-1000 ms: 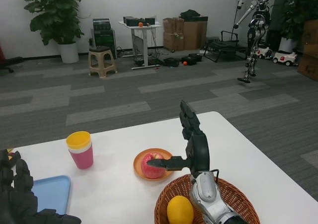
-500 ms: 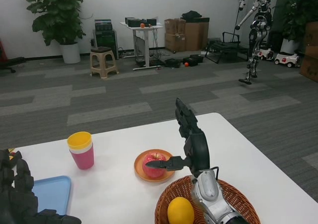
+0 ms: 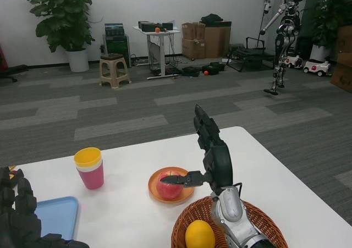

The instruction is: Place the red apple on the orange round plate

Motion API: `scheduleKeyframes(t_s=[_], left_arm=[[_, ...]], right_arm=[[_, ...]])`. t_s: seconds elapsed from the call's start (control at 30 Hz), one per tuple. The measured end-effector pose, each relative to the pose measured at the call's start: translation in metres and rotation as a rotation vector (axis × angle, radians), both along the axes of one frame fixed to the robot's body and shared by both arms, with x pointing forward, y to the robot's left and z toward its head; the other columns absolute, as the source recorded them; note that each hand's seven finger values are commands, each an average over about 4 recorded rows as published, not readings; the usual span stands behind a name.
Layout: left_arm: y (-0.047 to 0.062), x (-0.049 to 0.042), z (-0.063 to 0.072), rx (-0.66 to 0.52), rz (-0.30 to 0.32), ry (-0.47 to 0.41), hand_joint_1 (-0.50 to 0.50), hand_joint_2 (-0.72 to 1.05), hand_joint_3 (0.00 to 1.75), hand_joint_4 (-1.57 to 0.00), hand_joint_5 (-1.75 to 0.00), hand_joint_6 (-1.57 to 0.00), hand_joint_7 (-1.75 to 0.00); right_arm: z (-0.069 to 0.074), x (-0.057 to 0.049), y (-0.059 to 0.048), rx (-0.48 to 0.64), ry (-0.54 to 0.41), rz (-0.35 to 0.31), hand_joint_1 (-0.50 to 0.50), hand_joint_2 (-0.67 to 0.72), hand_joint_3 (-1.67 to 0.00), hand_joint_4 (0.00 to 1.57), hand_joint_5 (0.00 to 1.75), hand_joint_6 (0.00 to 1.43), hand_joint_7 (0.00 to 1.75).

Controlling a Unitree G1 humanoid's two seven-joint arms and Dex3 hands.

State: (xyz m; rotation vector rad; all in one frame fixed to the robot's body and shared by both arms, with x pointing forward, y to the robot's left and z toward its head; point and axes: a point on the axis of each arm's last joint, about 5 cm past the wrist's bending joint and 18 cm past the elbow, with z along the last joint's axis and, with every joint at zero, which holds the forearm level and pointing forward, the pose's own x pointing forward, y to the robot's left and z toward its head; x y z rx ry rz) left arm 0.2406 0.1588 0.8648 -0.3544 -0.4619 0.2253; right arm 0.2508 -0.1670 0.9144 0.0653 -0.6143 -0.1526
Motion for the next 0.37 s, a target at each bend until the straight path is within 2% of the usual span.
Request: scheduleKeyframes(t_s=[0.07,0.2,0.37], left_arm=[[0.0000,0.0000,0.0000,0.000,0.000,0.000,-0.50,-0.72,0.09,0.00,0.00,0.00,0.00],[0.0000,0.0000,0.0001,0.000,0.000,0.000,-0.50,-0.64,0.09,0.00,0.00,0.00,0.00],[0.0000,0.0000,0.0001,-0.001,0.000,-0.001,-0.50,-0.64,0.09,0.00,0.00,0.00,0.00]], right_arm=[[-0.0001,-0.0001,0.0000,0.000,0.000,0.000,-0.19,-0.03,-0.24,0.00,0.00,0.00,0.00],[-0.0002,-0.0002,0.0000,0.000,0.001,0.000,-0.21,-0.03,-0.24,0.00,0.00,0.00,0.00],[0.0001,-0.0002,0.0001,0.000,-0.001,0.000,-0.18,-0.03,-0.24,0.00,0.00,0.00,0.00]])
